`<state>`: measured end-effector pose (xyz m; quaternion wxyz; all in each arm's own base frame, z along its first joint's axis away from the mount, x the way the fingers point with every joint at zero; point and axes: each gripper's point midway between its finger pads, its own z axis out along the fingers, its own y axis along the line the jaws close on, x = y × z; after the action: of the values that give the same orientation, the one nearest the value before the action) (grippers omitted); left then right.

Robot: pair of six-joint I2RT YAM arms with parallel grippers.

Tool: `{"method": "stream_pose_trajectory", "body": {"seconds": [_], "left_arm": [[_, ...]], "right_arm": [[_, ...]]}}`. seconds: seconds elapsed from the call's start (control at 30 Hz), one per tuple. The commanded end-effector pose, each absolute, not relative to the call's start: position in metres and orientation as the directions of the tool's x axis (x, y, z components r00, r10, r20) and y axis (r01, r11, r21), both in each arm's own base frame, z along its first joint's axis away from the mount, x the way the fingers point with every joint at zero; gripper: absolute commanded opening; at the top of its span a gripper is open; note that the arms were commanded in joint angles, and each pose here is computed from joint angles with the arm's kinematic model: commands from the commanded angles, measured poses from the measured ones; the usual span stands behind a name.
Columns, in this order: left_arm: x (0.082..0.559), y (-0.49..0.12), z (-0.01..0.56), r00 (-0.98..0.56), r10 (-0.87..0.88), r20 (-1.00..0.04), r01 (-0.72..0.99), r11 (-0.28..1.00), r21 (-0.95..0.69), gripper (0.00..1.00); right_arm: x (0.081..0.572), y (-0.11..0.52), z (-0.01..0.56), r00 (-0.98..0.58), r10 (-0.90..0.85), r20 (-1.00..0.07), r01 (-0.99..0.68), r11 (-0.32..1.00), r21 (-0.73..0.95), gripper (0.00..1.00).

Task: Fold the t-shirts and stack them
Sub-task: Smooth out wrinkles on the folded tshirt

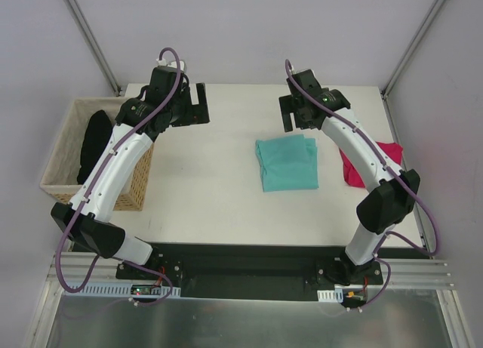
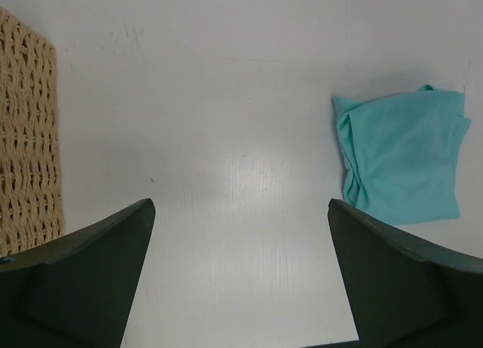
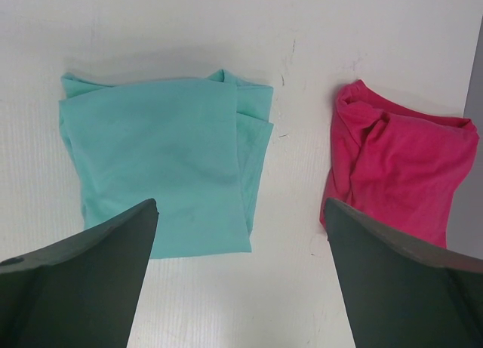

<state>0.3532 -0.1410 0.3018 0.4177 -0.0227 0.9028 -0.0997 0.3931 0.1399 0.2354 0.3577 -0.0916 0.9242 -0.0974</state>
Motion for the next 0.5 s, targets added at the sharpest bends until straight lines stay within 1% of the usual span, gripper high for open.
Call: {"method": "stream_pose_trajectory", "body": {"seconds": [0.0,0.47], "left_arm": [[0.3563,-0.1388,0.3079,-0.628,-0.137,-0.766,0.041,0.977,-0.209,0.99],[0.3620,-0.1367,0.3097,-0.610,-0.119,-0.783,0.046,0.982,-0.185,0.99]], "right_arm": [[0.3956,0.1394,0.2483,-0.709,-0.256,-0.658,-0.099,0.959,-0.267,0.96],[0.3971,0.1379,0.2434,-0.715,-0.258,-0.650,-0.093,0.956,-0.278,0.96]]}}
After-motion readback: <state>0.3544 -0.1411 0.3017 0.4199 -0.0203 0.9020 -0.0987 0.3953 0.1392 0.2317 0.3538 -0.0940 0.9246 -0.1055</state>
